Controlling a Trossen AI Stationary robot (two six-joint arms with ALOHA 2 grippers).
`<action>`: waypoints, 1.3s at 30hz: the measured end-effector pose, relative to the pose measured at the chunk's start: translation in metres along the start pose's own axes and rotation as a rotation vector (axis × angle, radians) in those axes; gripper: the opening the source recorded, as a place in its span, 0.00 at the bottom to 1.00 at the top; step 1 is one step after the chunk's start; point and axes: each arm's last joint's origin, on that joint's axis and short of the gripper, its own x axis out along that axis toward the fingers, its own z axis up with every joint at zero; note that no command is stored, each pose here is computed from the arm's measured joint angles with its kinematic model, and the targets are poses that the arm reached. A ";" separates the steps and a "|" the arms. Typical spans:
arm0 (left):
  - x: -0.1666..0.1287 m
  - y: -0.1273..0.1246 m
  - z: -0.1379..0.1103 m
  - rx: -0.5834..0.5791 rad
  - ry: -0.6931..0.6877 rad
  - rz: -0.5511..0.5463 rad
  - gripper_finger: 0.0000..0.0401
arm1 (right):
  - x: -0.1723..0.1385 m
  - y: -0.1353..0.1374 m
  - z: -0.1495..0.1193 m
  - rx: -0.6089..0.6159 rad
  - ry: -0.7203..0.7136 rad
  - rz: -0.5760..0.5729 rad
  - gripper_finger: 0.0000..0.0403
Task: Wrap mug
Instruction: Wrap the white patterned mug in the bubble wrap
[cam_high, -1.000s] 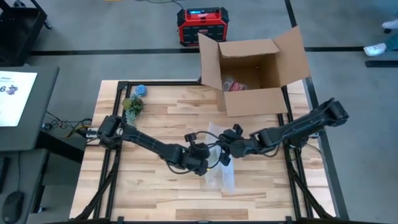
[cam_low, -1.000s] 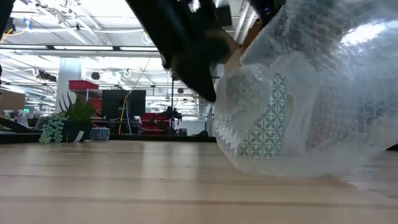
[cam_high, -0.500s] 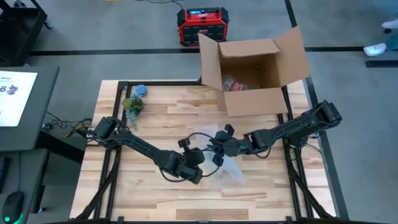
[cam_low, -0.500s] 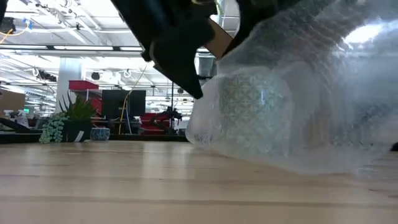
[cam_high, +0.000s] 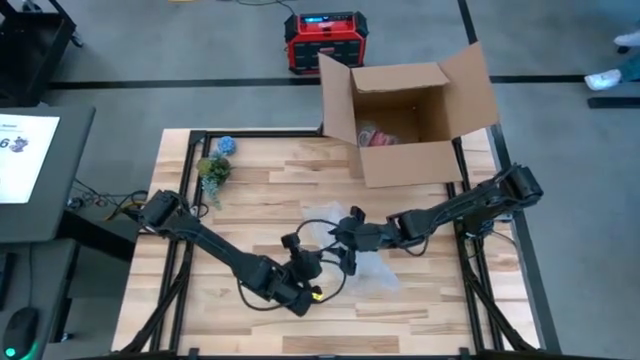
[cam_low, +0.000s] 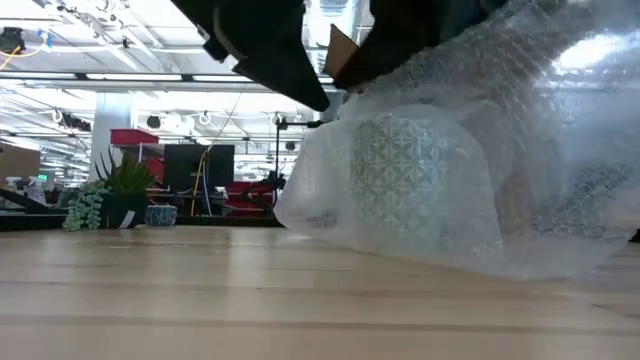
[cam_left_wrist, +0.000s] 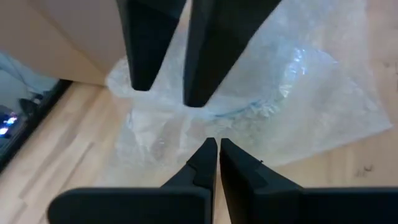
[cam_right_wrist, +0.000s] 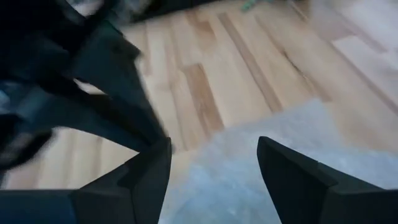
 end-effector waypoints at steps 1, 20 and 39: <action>-0.001 0.000 0.000 -0.001 -0.009 0.011 0.00 | -0.003 0.000 0.002 -0.001 0.000 0.016 0.57; -0.006 -0.002 -0.003 -0.025 -0.035 0.046 0.00 | -0.084 -0.004 0.021 0.175 0.059 0.047 0.41; -0.027 0.001 0.013 -0.010 -0.042 0.022 0.00 | 0.065 -0.017 -0.013 0.041 0.675 -0.084 0.02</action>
